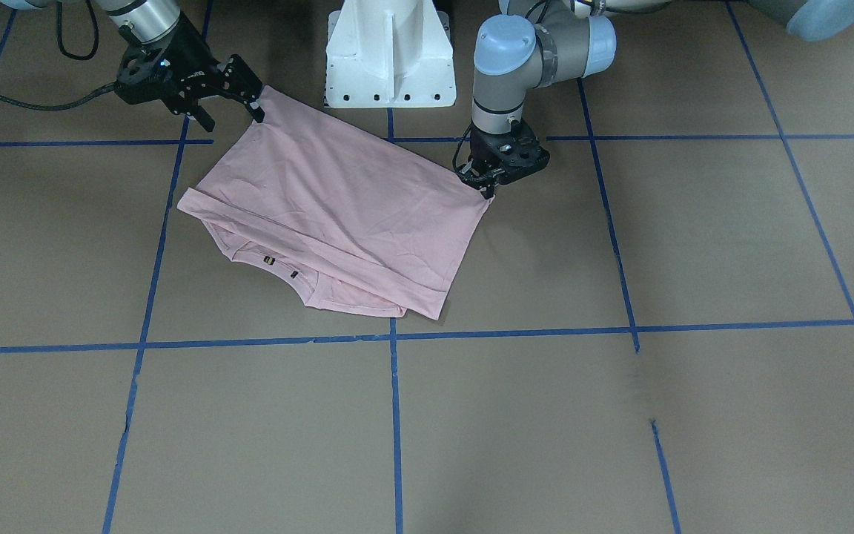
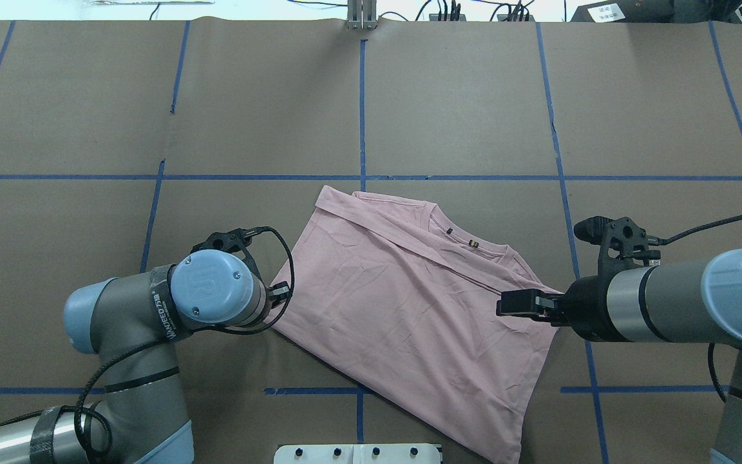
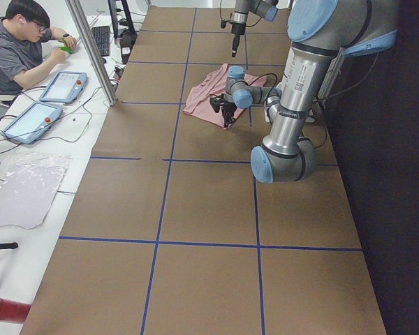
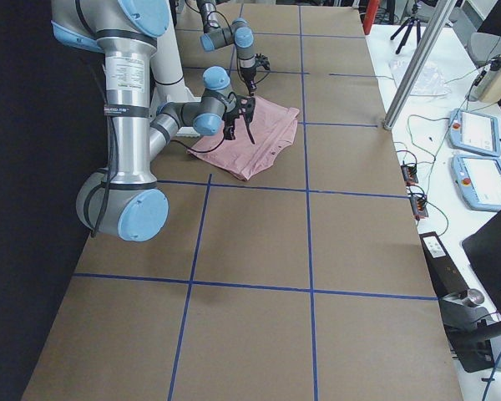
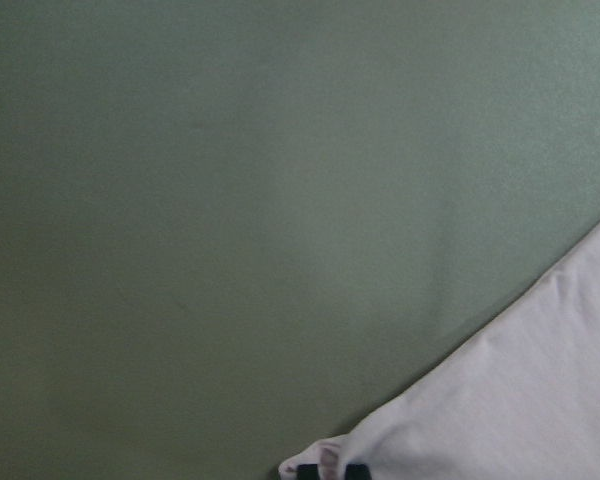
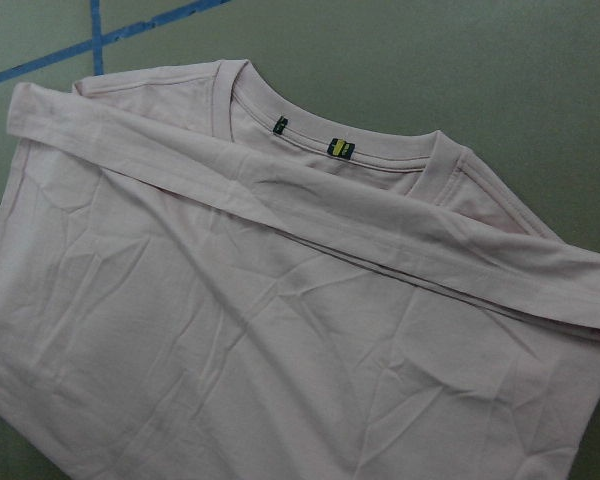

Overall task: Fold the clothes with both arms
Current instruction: 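Pull the shirt's corner farther from the robot with the left gripper, straightening it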

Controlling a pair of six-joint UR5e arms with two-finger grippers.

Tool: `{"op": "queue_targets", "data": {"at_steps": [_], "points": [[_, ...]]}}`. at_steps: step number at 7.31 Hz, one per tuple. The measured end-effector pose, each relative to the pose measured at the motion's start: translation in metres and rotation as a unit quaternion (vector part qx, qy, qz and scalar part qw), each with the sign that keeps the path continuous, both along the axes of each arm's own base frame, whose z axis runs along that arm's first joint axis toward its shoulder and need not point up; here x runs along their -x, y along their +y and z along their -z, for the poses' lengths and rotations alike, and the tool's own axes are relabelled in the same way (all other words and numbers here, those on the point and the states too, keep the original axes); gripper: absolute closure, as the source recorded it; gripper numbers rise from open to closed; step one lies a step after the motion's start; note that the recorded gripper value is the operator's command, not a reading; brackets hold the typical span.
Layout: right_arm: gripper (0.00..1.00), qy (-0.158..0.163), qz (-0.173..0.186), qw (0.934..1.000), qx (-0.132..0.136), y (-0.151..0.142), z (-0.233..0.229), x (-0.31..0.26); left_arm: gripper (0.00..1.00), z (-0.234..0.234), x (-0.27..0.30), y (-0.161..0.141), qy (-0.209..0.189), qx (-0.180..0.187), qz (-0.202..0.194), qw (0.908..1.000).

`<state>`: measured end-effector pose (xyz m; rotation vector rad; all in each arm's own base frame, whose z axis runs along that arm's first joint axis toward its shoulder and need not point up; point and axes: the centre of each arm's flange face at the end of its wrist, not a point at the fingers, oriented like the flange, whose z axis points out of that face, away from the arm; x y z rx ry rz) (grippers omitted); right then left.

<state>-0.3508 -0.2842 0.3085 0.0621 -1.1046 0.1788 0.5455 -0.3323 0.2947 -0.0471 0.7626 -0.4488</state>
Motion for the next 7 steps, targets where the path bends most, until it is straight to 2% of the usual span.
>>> {"op": "queue_targets", "data": {"at_steps": [2, 3, 5, 7], "points": [[0.0, 0.001, 0.0, 1.0, 0.0, -0.001, -0.001, 0.001, 1.0, 0.002, 0.007, -0.012, -0.005, 0.001, 0.008, 1.0], [0.0, 0.002, 0.0, 1.0, 0.001, -0.001, -0.002, 0.001, 1.0, 0.006, 0.016, -0.029, -0.011, -0.006, 0.015, 0.9998], [0.0, 0.005, -0.001, 1.0, 0.001, -0.003, -0.005, 0.006, 1.0, 0.014, 0.034, -0.085, -0.025, -0.035, 0.032, 0.9986], [0.0, 0.006, -0.004, 1.0, 0.002, -0.008, -0.006, 0.013, 1.0, 0.019, 0.023, -0.141, -0.04, -0.059, 0.057, 0.9958]]}}
